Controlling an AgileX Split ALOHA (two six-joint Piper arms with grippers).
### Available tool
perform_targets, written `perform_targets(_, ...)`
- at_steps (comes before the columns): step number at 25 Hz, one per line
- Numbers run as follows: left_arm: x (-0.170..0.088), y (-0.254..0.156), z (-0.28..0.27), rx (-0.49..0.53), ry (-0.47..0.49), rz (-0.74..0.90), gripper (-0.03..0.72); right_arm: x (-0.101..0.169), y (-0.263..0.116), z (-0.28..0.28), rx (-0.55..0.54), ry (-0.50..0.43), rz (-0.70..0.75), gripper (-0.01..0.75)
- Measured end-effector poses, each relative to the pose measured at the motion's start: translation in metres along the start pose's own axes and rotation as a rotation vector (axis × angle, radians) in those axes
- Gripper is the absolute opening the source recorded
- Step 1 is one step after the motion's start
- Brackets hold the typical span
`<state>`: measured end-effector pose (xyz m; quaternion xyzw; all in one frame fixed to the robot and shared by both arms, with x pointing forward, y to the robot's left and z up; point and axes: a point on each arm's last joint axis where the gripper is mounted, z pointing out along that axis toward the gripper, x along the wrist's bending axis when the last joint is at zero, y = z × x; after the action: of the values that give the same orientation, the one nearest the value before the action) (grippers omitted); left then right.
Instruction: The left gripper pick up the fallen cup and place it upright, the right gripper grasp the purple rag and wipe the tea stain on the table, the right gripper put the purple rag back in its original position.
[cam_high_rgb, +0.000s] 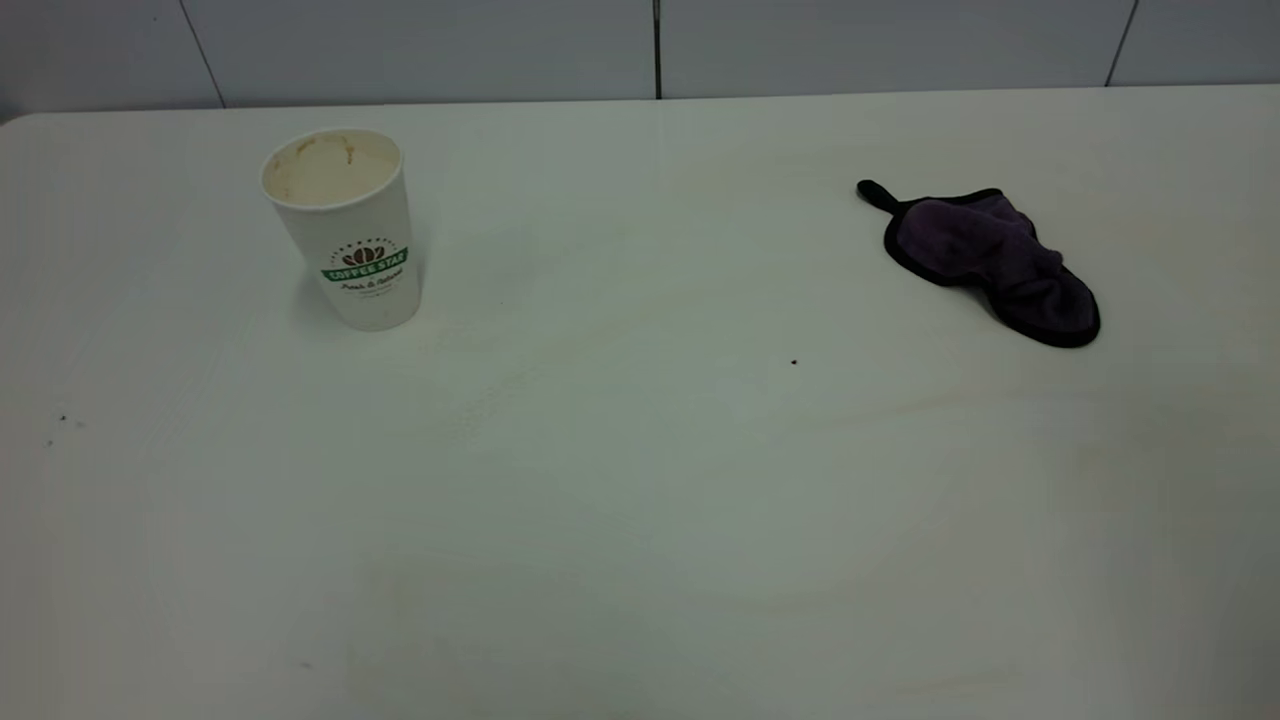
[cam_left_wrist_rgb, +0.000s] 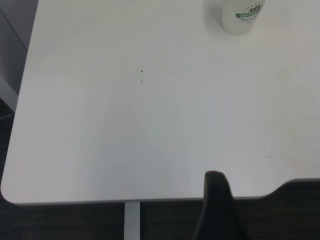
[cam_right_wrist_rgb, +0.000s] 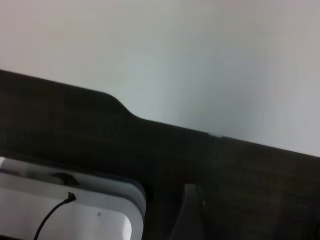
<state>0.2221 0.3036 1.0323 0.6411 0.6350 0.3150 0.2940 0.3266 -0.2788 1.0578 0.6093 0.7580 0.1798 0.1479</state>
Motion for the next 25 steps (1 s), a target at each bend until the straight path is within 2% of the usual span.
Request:
perform_targets(9,0.0,0.0,0.0,0.0,0.0,0.0,0.537,-0.002,-0.047,-0.005,-0.221,-0.006,-0.002,0.698)
perform_targets(18,0.0,0.0,0.0,0.0,0.0,0.001,0.537,-0.002,-0.062,-0.011,-0.316,-0.007,-0.004,0.687)
perform_targets(25,0.0,0.0,0.0,0.0,0.0,0.001,0.537,-0.002,-0.063,-0.011,-0.32,-0.007,-0.004,0.646)
